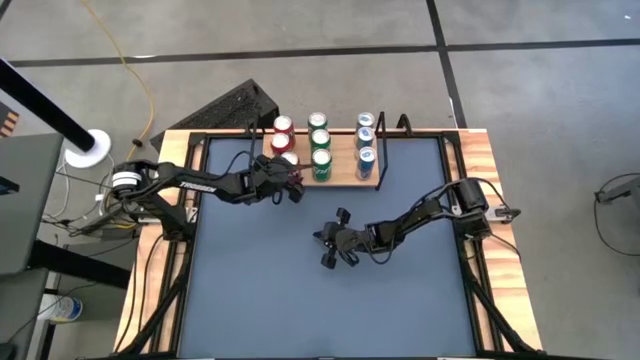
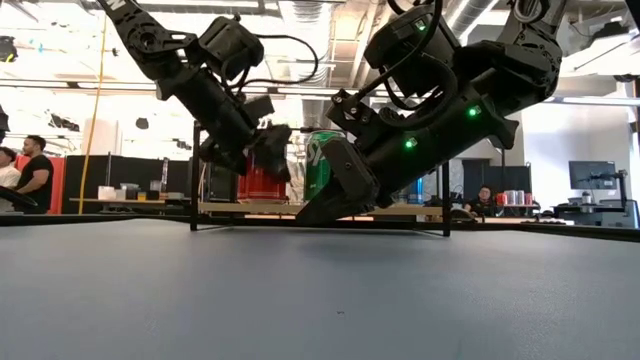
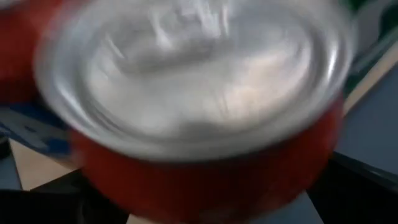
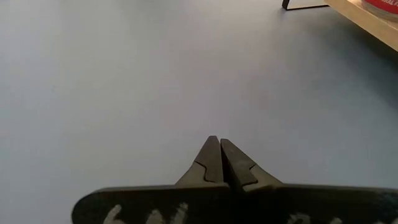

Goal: Place canned beverage on shelf
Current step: Put the red soda can on the shelf aligned with the other red soda cans, then adjust the soda cans on the shelf

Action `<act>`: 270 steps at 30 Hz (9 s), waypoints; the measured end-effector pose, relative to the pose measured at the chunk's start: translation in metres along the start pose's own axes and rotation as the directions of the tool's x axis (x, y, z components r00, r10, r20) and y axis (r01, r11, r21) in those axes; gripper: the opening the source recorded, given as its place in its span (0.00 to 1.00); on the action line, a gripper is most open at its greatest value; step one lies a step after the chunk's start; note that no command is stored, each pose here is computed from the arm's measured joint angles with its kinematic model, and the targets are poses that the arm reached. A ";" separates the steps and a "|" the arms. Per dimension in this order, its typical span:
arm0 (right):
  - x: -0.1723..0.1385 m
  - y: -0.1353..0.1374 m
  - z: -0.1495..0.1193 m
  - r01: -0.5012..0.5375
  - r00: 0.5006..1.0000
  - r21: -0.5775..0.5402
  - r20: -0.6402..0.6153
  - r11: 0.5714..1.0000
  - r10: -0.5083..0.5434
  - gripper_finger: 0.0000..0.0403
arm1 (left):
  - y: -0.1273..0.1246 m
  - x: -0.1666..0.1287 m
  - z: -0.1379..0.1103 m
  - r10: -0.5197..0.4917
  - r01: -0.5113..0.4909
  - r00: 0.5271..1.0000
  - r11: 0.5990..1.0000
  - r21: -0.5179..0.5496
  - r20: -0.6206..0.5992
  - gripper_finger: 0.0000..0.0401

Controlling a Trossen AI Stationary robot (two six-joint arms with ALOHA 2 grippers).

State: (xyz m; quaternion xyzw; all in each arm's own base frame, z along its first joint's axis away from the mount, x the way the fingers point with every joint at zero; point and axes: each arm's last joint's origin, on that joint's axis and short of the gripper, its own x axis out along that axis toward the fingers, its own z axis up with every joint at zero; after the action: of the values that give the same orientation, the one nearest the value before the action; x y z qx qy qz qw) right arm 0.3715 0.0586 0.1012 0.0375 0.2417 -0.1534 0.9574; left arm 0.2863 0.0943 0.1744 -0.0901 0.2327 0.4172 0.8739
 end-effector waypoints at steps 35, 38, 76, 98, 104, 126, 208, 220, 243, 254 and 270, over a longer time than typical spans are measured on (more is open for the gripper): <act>0.015 -0.014 0.039 0.125 0.984 0.002 0.125 0.992 -0.125 0.00 | 0.007 -0.056 0.004 -0.056 0.059 0.986 0.998 0.017 -0.156 0.98; 0.020 -0.021 0.051 0.110 0.985 0.006 0.132 0.994 -0.110 0.00 | 0.008 -0.059 0.006 -0.076 0.081 0.985 0.996 0.027 -0.153 0.98; 0.027 -0.040 0.060 0.155 0.977 0.041 0.143 0.987 -0.160 0.00 | 0.009 -0.107 0.074 -0.149 0.242 0.924 0.941 0.237 -0.352 0.98; 0.022 -0.043 0.076 0.350 0.864 0.200 0.309 0.915 -0.398 0.00 | 0.004 -0.215 0.036 -0.214 0.221 0.975 0.949 0.225 -0.056 0.98; 0.022 -0.049 0.077 0.375 0.839 0.263 0.311 0.889 -0.446 0.00 | 0.001 -0.222 0.032 -0.230 0.230 0.973 0.941 0.250 -0.032 0.98; 0.060 -0.032 0.069 0.499 0.799 0.173 0.289 0.849 -0.528 0.00 | -0.001 -0.225 0.027 -0.237 0.241 0.970 0.914 0.325 -0.053 0.98; 0.098 -0.055 0.108 0.195 0.942 0.066 0.266 0.978 -0.206 0.00 | 0.001 -0.225 0.023 -0.241 0.265 0.964 0.897 0.352 -0.112 0.98; 0.097 -0.053 0.110 0.142 0.946 0.043 0.289 0.989 -0.148 0.00 | 0.001 -0.225 0.023 -0.240 0.264 0.964 0.899 0.350 -0.112 0.98; 0.038 -0.023 0.119 0.120 0.993 -0.096 0.013 0.988 -0.120 0.00 | 0.001 -0.225 0.023 -0.237 0.264 0.965 0.887 0.380 -0.116 0.98; -0.080 -0.073 0.151 0.296 0.955 0.025 0.000 0.955 -0.296 0.00 | 0.002 -0.225 0.023 -0.224 0.247 0.969 0.876 0.415 -0.104 0.98; -0.052 -0.148 0.176 0.383 0.921 0.046 -0.096 0.923 -0.378 0.00 | 0.000 -0.225 0.024 -0.258 0.285 0.959 0.890 0.357 -0.120 0.98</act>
State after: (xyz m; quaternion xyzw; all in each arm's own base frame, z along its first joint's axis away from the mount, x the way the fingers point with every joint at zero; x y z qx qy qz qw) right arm 0.3614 -0.0930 0.2815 0.0270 0.2800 -0.3423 0.8965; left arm 0.1719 -0.0522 0.3036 0.0303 0.3226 0.2362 0.9161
